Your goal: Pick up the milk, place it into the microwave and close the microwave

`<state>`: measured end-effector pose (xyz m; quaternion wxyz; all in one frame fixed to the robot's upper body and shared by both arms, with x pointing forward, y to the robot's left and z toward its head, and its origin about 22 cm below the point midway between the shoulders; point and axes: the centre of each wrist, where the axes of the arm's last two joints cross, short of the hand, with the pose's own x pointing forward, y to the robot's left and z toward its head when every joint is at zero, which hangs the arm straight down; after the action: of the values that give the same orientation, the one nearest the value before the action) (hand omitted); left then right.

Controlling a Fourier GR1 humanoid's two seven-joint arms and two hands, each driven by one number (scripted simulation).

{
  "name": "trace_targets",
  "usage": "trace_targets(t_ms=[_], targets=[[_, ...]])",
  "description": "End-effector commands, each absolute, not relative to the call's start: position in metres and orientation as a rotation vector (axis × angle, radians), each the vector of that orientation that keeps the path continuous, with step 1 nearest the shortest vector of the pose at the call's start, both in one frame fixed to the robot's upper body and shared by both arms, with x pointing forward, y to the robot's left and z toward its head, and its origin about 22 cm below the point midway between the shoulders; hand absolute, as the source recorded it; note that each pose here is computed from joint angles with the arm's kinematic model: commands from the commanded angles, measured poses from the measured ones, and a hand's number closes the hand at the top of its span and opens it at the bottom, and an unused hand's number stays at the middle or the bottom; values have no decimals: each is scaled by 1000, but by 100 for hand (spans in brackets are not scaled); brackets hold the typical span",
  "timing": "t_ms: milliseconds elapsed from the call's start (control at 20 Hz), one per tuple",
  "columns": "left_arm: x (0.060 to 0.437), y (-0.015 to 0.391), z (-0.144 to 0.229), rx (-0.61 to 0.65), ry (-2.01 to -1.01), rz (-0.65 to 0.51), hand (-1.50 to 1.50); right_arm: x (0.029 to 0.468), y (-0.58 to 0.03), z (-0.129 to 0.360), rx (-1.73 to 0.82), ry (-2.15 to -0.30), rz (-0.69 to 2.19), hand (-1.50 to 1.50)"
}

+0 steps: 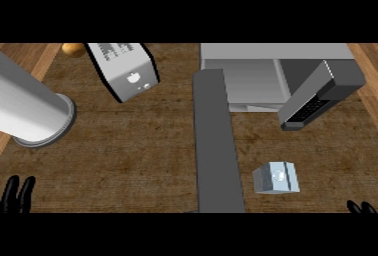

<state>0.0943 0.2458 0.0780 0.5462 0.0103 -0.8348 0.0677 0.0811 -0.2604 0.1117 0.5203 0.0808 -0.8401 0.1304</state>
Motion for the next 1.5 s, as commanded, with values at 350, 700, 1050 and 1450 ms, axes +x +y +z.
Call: trace_targets(t_ms=[350, 700, 1050, 1450], targets=[[55, 256, 53, 13, -1983, 164, -150, 108, -253, 75, 89, -1982, 333, -150], [32, 272, 69, 34, -1976, 152, -150, 142, -232, 60, 57, -1974, 387, -150], [29, 258, 67, 52, -1998, 161, -150, 185, -251, 37, -46, -1943, 409, -150], [20, 271, 75, 25, -1982, 158, -150, 203, -274, -16, -140, -1904, 394, -150]])
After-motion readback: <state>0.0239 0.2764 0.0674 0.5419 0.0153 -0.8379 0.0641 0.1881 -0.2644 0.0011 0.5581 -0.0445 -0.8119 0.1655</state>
